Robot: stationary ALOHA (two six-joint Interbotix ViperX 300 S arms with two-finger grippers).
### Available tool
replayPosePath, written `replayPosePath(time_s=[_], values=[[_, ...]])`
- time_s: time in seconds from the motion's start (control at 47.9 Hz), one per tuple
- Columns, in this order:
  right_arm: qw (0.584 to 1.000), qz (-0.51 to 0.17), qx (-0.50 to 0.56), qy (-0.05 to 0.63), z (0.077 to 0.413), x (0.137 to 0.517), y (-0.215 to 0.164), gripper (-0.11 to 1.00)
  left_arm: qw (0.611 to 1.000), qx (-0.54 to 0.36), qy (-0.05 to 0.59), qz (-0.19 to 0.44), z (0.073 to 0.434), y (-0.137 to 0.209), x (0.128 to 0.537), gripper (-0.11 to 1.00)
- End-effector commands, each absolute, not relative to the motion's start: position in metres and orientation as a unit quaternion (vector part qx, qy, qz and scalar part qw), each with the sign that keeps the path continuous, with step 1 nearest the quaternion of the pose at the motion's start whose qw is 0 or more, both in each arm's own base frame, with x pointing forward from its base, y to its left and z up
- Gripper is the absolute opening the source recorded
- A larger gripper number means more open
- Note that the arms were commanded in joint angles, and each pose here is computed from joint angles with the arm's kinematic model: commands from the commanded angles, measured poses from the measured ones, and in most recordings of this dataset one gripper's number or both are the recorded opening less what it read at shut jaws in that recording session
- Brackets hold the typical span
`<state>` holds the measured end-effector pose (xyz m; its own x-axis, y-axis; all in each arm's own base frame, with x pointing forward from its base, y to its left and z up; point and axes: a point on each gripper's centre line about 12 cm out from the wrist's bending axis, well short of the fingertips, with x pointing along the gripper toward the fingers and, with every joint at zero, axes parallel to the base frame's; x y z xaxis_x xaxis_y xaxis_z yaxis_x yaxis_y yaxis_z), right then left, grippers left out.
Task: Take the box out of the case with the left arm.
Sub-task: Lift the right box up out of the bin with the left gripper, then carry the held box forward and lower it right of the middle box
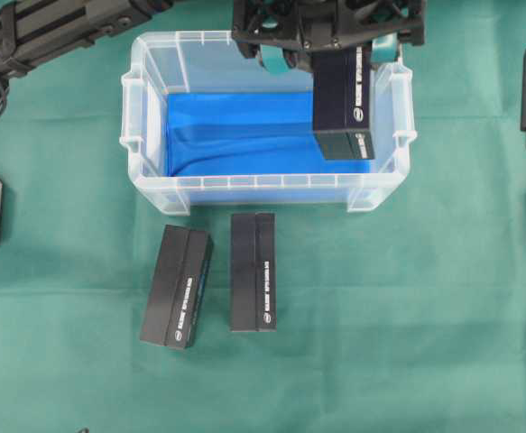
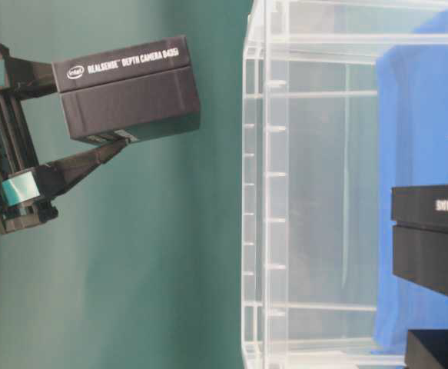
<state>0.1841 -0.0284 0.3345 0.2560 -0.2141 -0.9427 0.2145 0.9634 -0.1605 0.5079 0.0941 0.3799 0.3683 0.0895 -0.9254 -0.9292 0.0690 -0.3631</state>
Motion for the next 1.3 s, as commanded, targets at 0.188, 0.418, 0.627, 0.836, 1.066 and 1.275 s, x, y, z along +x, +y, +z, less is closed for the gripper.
replayPosePath(time_s=[0.188,0.418,0.627,0.836,1.066,1.275], values=[[0.798,-0.137,0.001,0.587,0.339,0.185,-0.029,0.01,0.642,-0.548,0.381,0.378,0.402,0.056,0.505,0.62],[0.798,-0.136,0.0,0.587,0.339,0.185,-0.029,0.01,0.63,-0.563,0.384,0.374,0.402,0.019,0.508,0.62],[0.797,-0.137,0.001,0.588,0.338,0.185,-0.029,0.01,0.621,-0.574,0.391,0.364,0.402,-0.025,0.507,0.62],[0.796,-0.137,0.001,0.589,0.338,0.186,-0.029,0.01,0.605,-0.589,0.396,0.36,0.402,-0.062,0.505,0.62],[0.796,-0.137,0.001,0.59,0.338,0.186,-0.029,0.01,0.601,-0.589,0.398,0.364,0.399,-0.076,0.503,0.62],[0.796,-0.137,0.001,0.59,0.338,0.186,-0.029,0.01,0.6,-0.587,0.401,0.368,0.396,-0.076,0.502,0.62]])
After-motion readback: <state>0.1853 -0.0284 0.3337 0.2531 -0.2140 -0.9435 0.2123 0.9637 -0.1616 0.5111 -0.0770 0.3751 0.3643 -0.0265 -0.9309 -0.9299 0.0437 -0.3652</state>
